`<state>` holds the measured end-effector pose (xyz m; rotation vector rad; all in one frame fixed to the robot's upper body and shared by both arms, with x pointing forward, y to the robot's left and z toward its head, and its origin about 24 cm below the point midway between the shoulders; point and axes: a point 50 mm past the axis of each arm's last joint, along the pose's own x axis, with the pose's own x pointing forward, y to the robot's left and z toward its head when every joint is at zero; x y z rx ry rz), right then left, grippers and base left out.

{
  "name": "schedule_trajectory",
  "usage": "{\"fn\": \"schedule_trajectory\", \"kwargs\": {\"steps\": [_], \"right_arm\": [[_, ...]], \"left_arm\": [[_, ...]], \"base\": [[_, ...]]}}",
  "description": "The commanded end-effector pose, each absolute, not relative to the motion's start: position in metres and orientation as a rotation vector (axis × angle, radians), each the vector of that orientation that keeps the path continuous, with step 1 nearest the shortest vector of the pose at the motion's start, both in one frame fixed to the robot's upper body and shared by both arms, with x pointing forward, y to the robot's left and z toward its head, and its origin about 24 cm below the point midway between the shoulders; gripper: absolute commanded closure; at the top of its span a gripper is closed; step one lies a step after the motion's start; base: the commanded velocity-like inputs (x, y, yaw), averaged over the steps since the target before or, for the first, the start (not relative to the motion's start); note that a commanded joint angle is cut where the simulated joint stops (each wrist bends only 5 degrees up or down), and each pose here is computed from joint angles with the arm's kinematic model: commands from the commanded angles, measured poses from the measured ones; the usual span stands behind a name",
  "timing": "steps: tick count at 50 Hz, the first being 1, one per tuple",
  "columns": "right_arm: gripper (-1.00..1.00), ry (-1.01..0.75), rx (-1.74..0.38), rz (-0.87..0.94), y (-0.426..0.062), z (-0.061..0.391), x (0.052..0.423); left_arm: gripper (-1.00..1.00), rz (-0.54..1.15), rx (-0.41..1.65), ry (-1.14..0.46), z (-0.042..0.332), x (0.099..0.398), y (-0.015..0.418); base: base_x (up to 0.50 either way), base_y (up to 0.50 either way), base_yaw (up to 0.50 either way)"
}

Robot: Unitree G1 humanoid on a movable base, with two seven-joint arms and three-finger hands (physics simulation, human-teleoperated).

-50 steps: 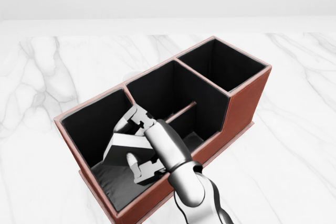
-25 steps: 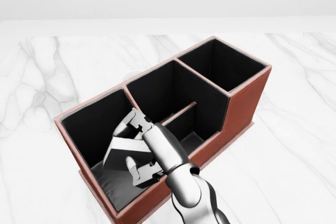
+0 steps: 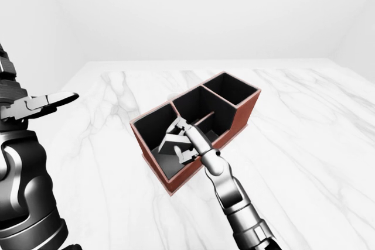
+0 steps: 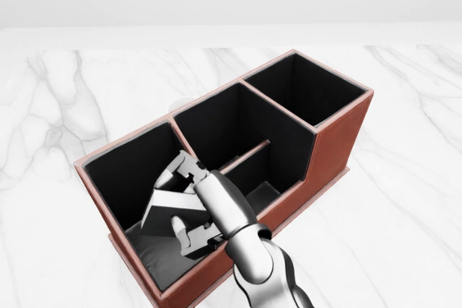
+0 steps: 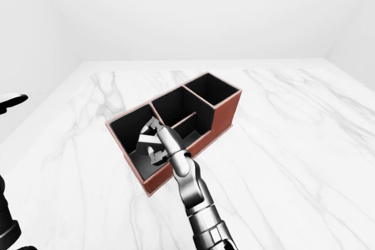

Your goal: Pick up the book and place it in the left compartment of the caddy.

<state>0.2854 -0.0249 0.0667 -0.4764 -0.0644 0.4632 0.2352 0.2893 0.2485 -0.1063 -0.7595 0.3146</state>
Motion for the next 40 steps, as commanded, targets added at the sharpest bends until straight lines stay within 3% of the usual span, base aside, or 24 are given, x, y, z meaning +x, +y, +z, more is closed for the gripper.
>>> {"fn": "schedule_trajectory", "kwargs": {"steps": [1, 9, 10, 11, 12, 40], "right_arm": [[1.0, -0.08, -0.405, 0.448, -0.024, 0.0725, 0.2866], [1.0, -0.079, -0.398, 0.45, -0.0237, 0.0727, 0.2868], [0.71, -0.079, -0.397, 0.45, -0.0237, 0.0727, 0.2868], [0.11, -0.078, -0.396, 0.451, -0.0236, 0.0724, 0.2868], [-1.0, -0.078, -0.395, 0.452, -0.0236, 0.0725, 0.2867], [-1.0, -0.1, -0.41, 0.444, -0.0258, 0.077, 0.2858]], "left_arm": [[-1.0, 0.315, -0.106, -0.759, 0.2482, 0.2347, 0.2897], [-1.0, 0.314, -0.106, -0.76, 0.2482, 0.2341, 0.2895], [-1.0, 0.314, -0.106, -0.759, 0.248, 0.2342, 0.2896], [-1.0, 0.314, -0.106, -0.758, 0.2477, 0.2343, 0.2896], [-1.0, 0.313, -0.106, -0.758, 0.2476, 0.2343, 0.2894], [-1.0, 0.311, -0.106, -0.763, 0.249, 0.2344, 0.2886]], "base": [[0.0, 0.0, 0.0], [0.0, 0.0, 0.0], [0.0, 0.0, 0.0], [0.0, 0.0, 0.0], [0.0, 0.0, 0.0], [0.0, 0.0, 0.0]]}}
